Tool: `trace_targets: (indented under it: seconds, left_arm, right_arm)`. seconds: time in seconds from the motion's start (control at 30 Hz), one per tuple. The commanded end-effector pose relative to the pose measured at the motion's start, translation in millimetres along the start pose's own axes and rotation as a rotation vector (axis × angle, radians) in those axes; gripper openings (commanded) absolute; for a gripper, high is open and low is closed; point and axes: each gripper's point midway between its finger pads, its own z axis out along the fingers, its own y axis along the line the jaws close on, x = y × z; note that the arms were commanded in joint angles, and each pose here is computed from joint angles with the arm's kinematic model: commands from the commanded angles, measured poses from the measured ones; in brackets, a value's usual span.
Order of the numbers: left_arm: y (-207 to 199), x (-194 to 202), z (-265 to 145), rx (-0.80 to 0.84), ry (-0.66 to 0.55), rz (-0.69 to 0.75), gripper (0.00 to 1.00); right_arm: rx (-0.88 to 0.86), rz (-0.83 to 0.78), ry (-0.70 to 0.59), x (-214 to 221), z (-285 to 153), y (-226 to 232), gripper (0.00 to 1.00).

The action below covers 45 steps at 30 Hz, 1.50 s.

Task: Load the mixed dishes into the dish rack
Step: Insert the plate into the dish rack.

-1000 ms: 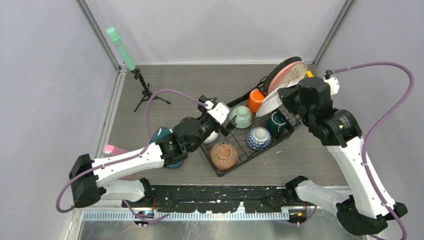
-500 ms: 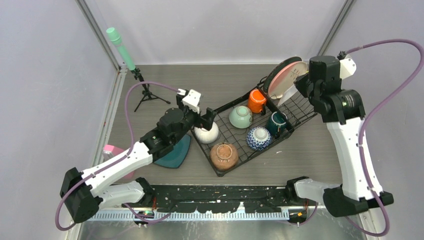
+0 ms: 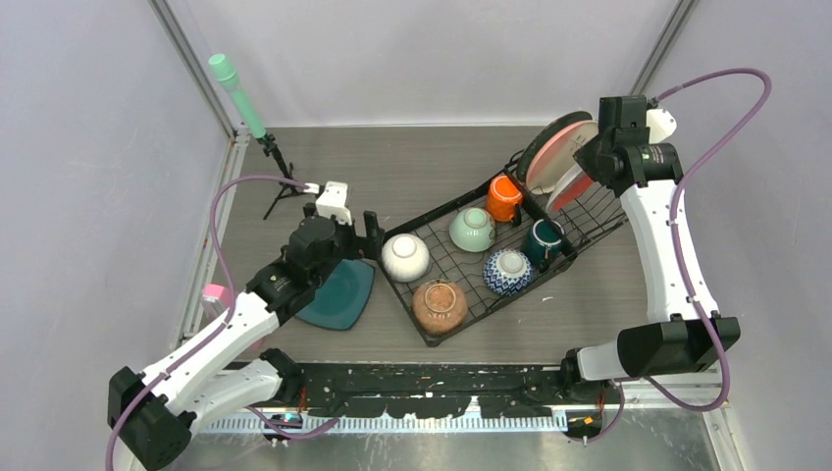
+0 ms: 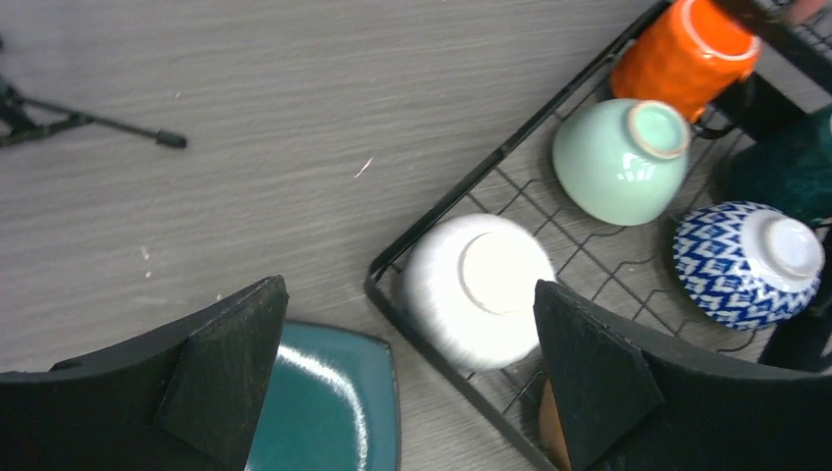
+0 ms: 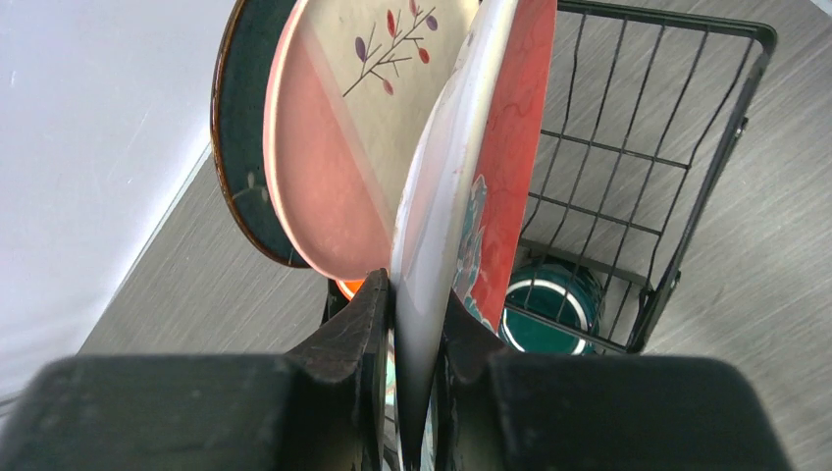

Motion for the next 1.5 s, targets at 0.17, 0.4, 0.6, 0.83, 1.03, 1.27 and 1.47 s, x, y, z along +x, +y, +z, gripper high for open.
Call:
trace_targets:
  seconds: [0.17, 0.4, 0.6, 0.83, 1.03, 1.27, 1.47]
  left_arm:
    - [38.0, 32.6, -9.3, -0.127, 0.11, -0.086, 1.0]
    - [52.4, 52.6, -7.7, -0.179, 0.194, -0.112, 1.0]
    - [61.7, 68.9, -8.2, -0.218, 0.247, -0.146, 1.0]
    - [77.0, 82.9, -12.4, -0.274, 0.289, -0.15, 1.0]
    - [85.9, 87.8, -15.9, -0.297, 0.288, -0.171, 1.0]
    - [84.4, 81.4, -11.8, -0.274, 0.266, -0.193, 1.0]
    - [80.2, 82.6, -7.7, -0.257, 0.285, -0.201, 1.0]
  right_arm:
    - [-0.127, 0.066, -0.141, -41.1, -1.9, 36.7, 0.0]
    - [-0.069, 0.044, -0.105, -19.7, 28.8, 25.8, 0.0]
    - [-0.03, 0.051, -0.086, -5.3, 44.0, 14.7, 0.0]
    - [-0.007, 0.023, -0.037, 11.3, 59.6, 10.0, 0.06]
    - [-0.076, 0.012, -0.042, -2.5, 38.1, 24.4, 0.0]
    - [-0.201, 0.061, -0.175, -65.6, -33.1, 54.0, 0.0]
    - [-0.206, 0.085, -0.178, -69.7, -35.8, 57.8, 0.0]
